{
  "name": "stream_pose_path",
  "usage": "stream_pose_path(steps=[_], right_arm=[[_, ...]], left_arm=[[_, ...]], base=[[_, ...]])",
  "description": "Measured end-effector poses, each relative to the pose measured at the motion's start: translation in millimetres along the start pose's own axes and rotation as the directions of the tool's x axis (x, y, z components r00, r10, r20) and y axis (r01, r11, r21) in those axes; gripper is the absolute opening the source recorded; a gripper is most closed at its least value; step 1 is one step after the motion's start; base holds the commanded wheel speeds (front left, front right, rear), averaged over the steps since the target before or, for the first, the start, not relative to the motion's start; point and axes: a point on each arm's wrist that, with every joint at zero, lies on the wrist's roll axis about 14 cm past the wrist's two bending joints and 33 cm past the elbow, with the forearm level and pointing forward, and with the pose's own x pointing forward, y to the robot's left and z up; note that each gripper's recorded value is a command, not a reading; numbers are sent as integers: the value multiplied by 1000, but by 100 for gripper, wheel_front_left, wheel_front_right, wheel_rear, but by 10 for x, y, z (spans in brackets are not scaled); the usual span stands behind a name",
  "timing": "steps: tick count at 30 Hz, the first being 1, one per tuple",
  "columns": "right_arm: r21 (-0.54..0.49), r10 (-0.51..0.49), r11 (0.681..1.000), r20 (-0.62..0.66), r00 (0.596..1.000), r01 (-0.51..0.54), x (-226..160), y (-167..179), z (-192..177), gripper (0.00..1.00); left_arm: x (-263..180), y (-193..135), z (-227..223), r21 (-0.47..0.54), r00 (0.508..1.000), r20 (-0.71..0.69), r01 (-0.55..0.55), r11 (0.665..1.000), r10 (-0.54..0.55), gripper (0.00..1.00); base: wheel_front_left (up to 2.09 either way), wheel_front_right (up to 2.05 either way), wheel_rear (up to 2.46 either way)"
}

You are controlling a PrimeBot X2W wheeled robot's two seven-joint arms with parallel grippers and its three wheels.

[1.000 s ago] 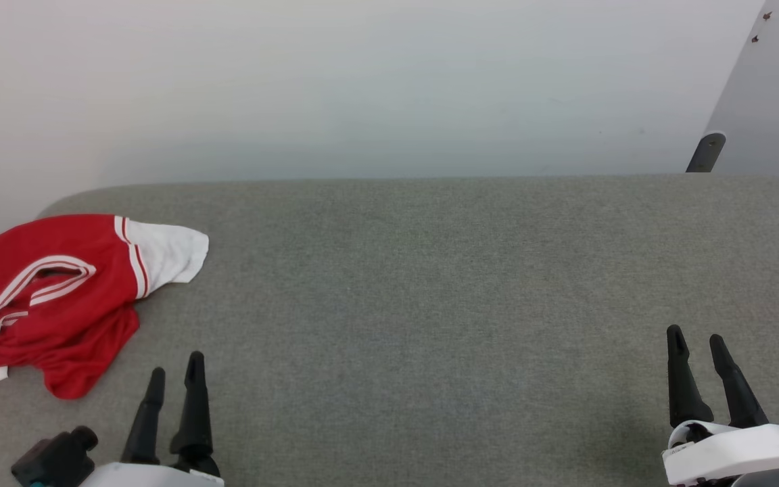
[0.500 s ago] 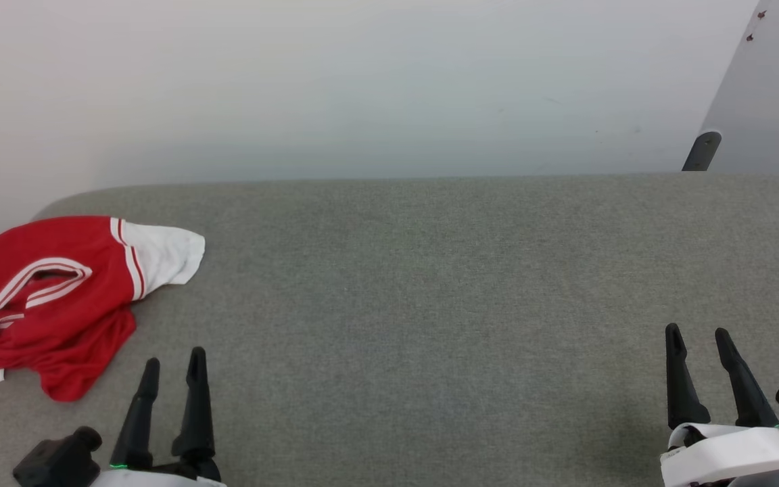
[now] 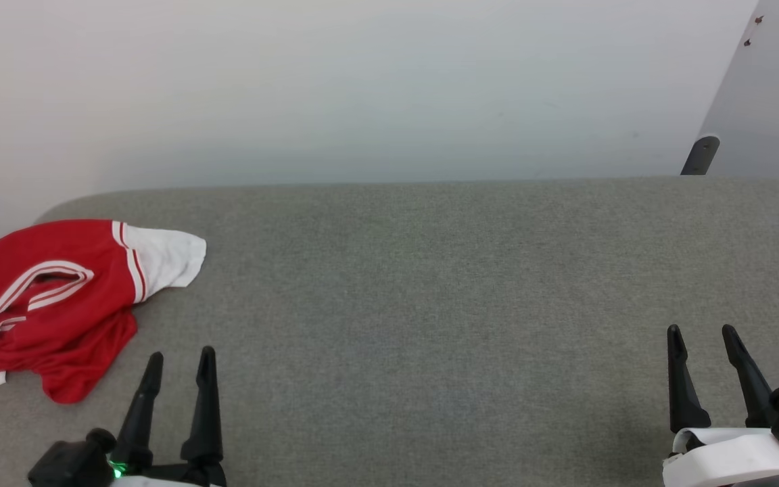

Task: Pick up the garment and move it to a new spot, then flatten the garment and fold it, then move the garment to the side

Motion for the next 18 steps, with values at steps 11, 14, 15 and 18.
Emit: stream_pose_path(steps=[11,14,15,18], right_arm=[[-103,13,995,33,999,-10,-24,-1,95,100],[-130,17,991,38,999,-12,-35,-1,109,100],[-138,18,990,38,999,-12,-43,-2,107,100],[-161,21,987,39,999,-15,-55,-2,110,100]], left_arm=[[-14,-98,62,88,999,22,46,995,-48,100],[-14,-118,76,107,998,27,54,993,-57,100],[-13,-125,79,113,998,28,57,992,-60,100],[-13,-151,88,128,997,33,67,989,-72,100]], base=[[0,0,0],[0,0,0],[0,0,0],[0,0,0]])
